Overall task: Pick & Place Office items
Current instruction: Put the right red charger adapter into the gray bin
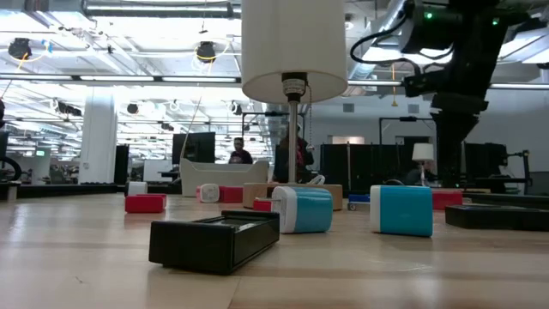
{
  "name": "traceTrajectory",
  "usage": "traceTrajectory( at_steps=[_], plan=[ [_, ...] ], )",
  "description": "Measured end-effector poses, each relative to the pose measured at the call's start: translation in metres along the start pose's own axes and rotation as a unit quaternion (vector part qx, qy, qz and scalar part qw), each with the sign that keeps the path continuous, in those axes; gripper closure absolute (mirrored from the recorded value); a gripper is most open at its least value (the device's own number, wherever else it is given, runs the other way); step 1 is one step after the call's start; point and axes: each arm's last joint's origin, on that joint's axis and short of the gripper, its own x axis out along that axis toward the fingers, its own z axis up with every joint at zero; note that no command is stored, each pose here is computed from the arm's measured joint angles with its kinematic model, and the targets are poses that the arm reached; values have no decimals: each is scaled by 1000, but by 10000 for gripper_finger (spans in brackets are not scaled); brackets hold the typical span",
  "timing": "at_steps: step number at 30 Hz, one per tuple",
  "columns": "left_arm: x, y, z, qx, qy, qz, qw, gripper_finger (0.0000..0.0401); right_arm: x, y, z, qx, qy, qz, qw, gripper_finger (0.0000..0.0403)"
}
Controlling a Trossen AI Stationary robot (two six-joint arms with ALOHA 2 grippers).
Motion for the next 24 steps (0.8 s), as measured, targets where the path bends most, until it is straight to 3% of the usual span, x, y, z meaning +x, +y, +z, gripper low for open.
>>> traceTrajectory(
  at_steps=[5,9,18,24],
  plan=[
    [1,-1,2,1,-8,-4,1000,96,5,-9,2,55,24,-12,998,5],
    [2,-1,2,1,-11,-6,1000,96,19,-8,5,62,76,2,995,5],
    [6,0,1,-8,-5,-4,1000,96,62,21,6,-33,183,11,983,5],
    [7,0,1,-11,-5,-3,1000,96,66,44,11,-72,202,42,976,7]
  ],
)
